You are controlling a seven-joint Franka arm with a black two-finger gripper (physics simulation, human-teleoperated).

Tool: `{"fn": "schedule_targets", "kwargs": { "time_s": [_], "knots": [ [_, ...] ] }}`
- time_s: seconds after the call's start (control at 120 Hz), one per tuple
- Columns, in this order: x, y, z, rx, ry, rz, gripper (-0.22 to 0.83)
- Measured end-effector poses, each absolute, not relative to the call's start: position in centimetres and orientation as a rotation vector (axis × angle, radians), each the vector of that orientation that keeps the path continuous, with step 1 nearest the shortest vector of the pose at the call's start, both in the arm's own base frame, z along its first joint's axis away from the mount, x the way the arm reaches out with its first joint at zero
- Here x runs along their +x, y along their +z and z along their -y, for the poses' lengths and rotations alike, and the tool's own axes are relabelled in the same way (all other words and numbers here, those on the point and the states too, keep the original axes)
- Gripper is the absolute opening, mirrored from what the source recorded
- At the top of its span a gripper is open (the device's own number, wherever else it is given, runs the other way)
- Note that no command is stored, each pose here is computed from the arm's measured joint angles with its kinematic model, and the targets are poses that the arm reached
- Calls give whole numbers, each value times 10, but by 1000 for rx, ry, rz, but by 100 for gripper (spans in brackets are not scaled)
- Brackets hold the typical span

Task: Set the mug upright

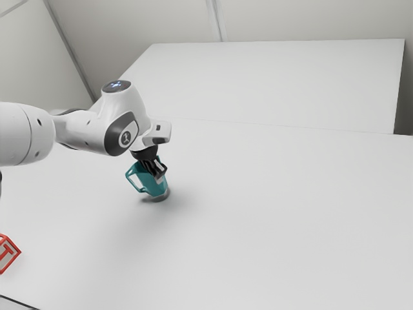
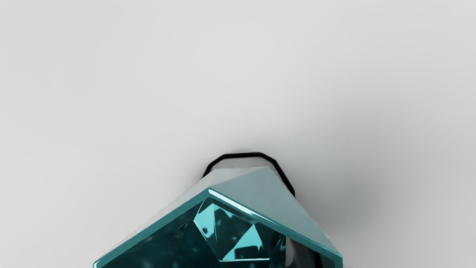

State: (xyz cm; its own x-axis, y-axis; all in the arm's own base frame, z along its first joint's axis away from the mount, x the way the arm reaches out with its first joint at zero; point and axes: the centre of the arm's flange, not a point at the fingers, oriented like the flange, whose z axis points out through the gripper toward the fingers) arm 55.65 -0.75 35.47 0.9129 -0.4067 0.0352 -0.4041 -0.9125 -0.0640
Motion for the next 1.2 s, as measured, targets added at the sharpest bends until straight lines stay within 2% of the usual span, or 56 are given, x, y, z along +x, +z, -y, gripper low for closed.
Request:
{"fn": "schedule_targets", "kwargs": {
  "time_s": [0.133, 0.475, 0.767, 1.067, 1.2],
  "knots": [
    [557, 355, 8, -3022, -85, -635, -11],
    [558, 355, 8, -3031, -102, -628, 14],
    [558, 358, 8, -3032, -113, -627, 26],
    [560, 395, 9, -3027, -214, -626, 30],
    [562, 436, 10, -3020, -281, -628, 32]
  ]
}}
